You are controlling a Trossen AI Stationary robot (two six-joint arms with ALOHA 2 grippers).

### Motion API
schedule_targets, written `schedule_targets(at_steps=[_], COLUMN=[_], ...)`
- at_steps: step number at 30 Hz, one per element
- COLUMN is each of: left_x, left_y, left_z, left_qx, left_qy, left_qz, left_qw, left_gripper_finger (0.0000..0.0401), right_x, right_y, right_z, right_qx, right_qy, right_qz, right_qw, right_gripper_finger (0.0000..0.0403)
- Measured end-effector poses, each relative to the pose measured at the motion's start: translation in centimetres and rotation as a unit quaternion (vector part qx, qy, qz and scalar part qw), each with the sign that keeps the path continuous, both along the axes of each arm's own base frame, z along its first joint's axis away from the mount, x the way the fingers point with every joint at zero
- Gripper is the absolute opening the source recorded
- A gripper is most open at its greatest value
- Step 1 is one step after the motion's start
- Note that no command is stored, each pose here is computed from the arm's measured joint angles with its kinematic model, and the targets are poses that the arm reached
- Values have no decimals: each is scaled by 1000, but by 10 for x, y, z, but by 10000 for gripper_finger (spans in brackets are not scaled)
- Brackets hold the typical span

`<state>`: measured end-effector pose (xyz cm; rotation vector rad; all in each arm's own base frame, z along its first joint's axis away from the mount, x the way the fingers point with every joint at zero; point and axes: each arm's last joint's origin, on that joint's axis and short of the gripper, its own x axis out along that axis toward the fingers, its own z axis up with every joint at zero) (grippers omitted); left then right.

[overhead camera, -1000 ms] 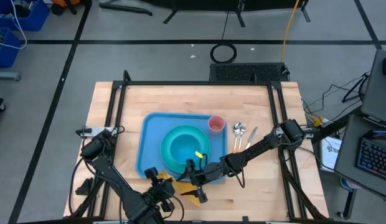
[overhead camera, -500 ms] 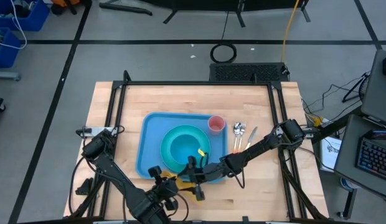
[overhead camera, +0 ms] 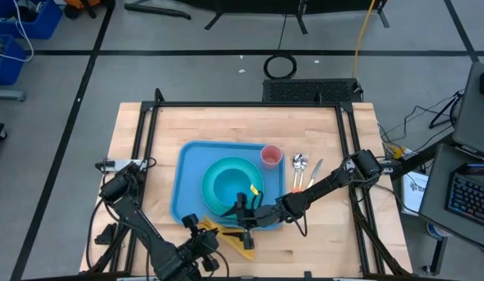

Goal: Set up tray
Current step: Put the yellow napkin on the blue serving tray to the left of the green plate

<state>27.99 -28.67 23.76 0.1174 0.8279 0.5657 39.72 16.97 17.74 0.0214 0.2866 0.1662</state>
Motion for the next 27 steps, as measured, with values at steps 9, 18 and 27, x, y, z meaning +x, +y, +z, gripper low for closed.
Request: schedule_targets(at_steps=[9,18,27], left_x=[14,18,18], left_y=[11,8,3], left_z=[0,0,0], left_qx=[0,-3,-5], left_qy=[5,1,-11], left_qz=[6,-12,-25], left_qw=[1000,1000,1000], left_gripper_finger=[8,8,8], right_x=[0,0,2], right_y=[4,2,0], right_z=[2,1,0], right_qx=[23,19,24], right_qy=[3,13,18], right_qz=[24,22,31], right_qw=[999,1000,999], right_gripper_finger=[277,275,190])
